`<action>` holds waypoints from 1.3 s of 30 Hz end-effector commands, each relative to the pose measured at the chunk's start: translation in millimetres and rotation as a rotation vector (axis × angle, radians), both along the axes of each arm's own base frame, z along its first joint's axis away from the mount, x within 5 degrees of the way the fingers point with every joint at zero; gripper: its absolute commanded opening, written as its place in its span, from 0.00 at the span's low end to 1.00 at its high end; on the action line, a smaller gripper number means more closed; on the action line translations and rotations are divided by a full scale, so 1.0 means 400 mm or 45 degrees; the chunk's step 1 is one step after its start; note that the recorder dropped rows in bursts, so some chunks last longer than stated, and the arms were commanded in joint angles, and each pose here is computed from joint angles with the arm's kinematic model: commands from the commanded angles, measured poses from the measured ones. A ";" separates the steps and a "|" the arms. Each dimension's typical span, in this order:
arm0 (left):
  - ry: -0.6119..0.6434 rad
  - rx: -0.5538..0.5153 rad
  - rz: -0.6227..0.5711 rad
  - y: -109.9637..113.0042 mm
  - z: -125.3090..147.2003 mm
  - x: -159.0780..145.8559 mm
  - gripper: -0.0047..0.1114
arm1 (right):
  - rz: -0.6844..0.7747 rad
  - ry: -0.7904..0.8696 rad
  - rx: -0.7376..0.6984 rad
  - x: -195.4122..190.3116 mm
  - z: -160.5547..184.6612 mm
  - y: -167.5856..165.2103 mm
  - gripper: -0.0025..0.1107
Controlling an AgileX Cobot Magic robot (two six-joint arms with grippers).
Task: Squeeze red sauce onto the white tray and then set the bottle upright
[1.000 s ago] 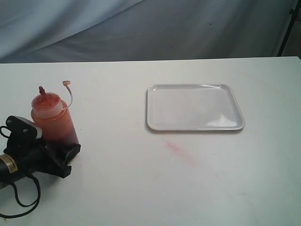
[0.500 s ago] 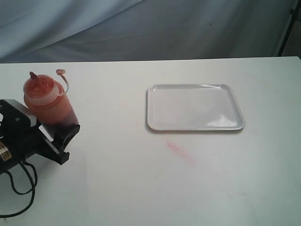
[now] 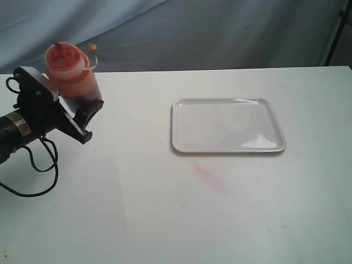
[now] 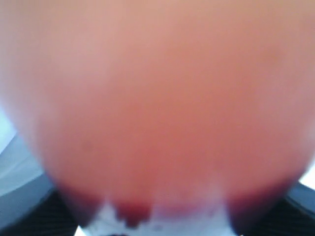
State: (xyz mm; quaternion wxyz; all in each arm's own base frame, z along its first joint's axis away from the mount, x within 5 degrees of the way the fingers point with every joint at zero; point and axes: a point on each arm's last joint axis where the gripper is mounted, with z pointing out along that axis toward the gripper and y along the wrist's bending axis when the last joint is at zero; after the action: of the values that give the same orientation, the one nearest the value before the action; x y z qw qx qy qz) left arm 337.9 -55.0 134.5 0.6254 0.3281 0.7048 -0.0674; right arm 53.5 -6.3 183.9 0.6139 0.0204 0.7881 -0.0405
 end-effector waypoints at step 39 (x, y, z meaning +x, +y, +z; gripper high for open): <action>-0.230 0.543 -0.188 -0.195 0.090 0.085 0.04 | 0.006 -0.309 0.701 0.008 0.048 0.019 0.02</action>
State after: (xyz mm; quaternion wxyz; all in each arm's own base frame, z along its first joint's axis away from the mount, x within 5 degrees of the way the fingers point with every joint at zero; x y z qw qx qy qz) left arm 365.4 -130.1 155.9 0.5803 0.5330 0.6126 0.0617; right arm 56.6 0.8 205.6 0.6818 0.1892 0.6831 0.1809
